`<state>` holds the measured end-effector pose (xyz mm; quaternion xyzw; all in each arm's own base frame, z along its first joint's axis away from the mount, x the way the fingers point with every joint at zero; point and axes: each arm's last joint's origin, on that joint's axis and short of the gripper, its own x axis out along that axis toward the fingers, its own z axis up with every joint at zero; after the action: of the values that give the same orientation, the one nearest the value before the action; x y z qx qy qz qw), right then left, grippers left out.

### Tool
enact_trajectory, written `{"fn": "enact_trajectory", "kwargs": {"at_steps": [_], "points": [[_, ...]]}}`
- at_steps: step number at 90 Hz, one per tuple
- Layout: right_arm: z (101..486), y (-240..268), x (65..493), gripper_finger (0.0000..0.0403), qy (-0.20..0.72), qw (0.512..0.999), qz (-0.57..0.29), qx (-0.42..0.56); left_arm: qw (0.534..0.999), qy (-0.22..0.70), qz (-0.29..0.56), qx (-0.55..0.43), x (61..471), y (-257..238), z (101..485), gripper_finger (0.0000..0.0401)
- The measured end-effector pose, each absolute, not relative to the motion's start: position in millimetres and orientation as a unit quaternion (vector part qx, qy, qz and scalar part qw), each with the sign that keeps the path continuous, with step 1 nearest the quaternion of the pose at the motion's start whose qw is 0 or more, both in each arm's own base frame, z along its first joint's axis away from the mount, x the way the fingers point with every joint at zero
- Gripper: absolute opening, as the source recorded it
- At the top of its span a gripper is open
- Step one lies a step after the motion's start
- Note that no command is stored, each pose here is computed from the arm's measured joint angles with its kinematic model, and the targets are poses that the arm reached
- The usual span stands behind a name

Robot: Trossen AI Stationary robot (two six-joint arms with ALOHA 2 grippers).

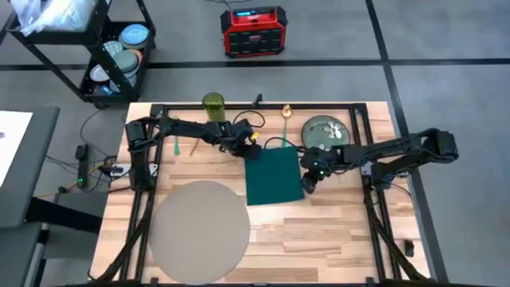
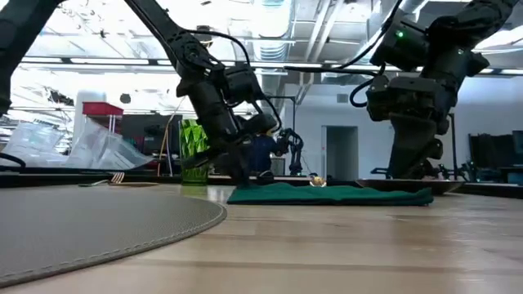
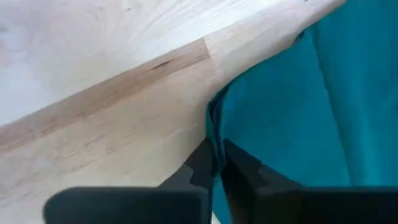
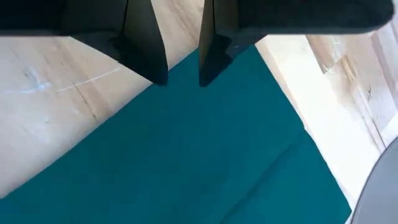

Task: Set table place
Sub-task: Fold the green napkin

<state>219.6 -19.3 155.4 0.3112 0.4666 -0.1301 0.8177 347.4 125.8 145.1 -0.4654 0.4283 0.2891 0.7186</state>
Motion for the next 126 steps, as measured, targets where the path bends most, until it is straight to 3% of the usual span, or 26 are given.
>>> {"fn": "enact_trajectory", "kwargs": {"at_steps": [23,74,94,126], "points": [[155,-19,220,0.0081,0.467,0.818,-0.130,0.311,0.690,0.469,0.292,-0.467,337,122,146,0.0001],[156,-19,220,0.0081,0.472,0.824,-0.109,0.294,0.663,0.535,0.289,-0.437,300,109,190,0.0000],[155,-19,220,0.0081,0.473,0.827,-0.103,0.287,0.660,0.497,0.268,-0.495,301,120,196,0.0000],[154,-19,217,0.0081,0.483,0.821,-0.105,0.284,0.689,0.361,0.250,-0.576,319,142,208,0.0000]]}}
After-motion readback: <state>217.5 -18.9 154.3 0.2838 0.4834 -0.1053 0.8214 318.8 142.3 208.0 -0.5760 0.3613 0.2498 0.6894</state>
